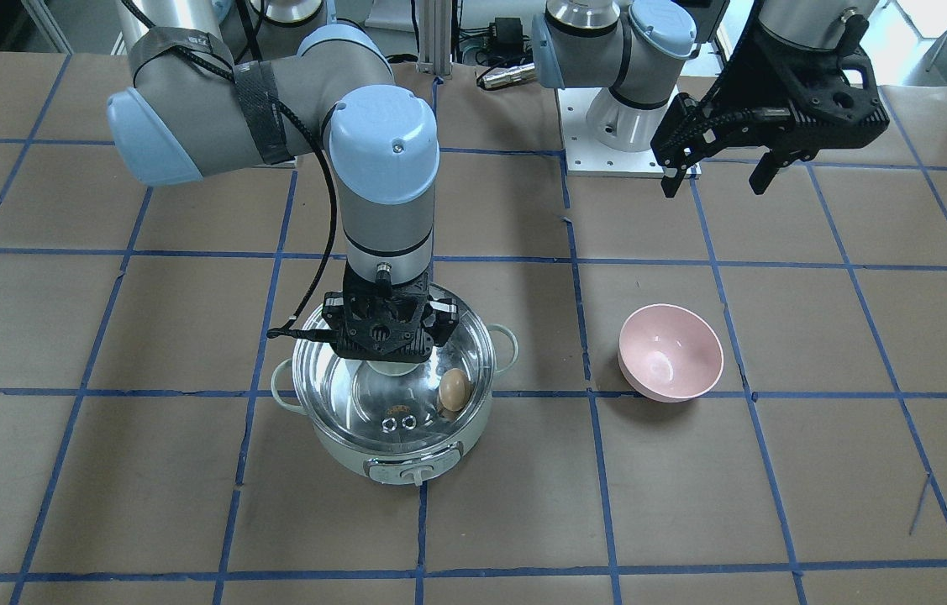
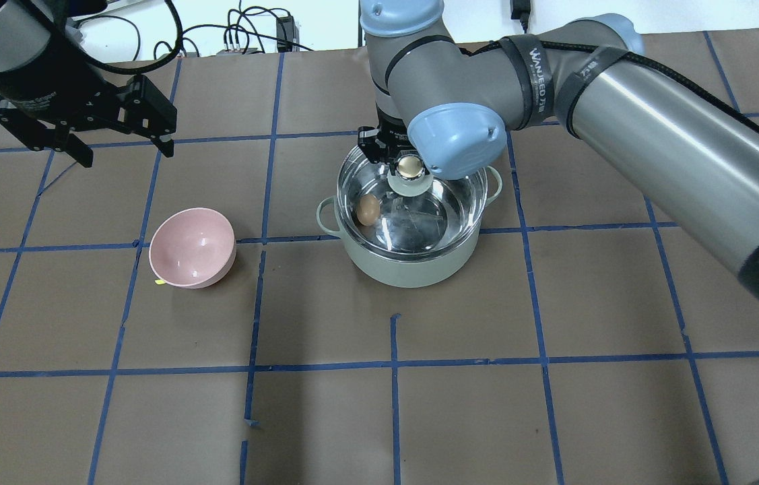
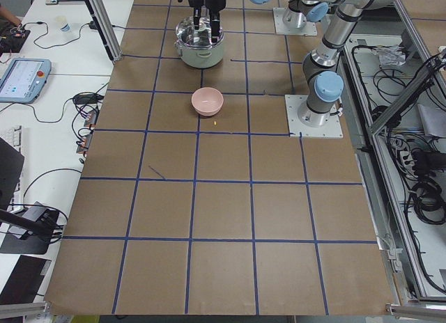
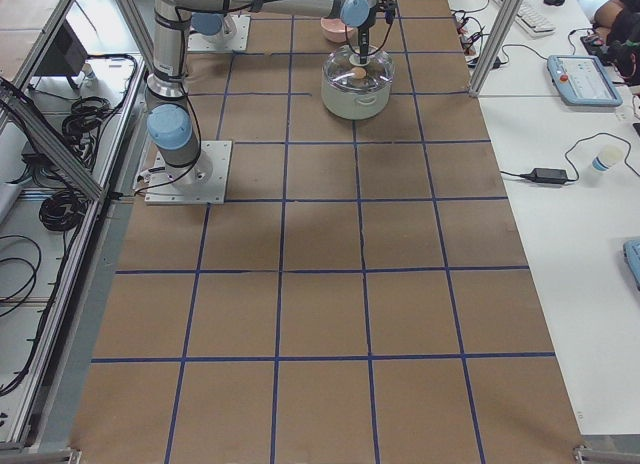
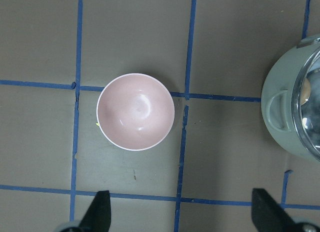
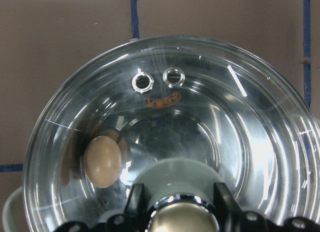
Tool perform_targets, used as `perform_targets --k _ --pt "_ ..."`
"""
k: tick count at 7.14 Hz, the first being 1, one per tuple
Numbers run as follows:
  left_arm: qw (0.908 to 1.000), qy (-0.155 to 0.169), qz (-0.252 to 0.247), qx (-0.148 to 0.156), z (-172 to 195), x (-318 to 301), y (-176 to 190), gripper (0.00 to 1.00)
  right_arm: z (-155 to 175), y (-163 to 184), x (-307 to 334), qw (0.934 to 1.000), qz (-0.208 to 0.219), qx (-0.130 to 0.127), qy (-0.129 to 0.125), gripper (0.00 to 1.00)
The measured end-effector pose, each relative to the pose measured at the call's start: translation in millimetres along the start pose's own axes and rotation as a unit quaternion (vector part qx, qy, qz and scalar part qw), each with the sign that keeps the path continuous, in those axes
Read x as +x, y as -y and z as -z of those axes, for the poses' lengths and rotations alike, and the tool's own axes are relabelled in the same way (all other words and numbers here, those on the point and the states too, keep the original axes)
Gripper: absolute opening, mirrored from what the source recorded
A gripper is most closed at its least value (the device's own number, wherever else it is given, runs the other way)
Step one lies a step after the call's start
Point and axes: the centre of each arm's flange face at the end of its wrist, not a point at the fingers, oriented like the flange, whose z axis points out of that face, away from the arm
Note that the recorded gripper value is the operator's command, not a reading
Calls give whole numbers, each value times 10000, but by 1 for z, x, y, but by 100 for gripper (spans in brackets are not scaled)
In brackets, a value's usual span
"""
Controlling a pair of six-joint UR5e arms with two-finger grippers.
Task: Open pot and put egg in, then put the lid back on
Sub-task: 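Lower the glass lid onto the pot with the right gripper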
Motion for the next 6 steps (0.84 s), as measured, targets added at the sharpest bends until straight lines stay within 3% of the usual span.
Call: perform_targets --k 6 --pt "10000 78 5 3 2 -2 0 100 -8 -2 1 10000 0 32 0 5"
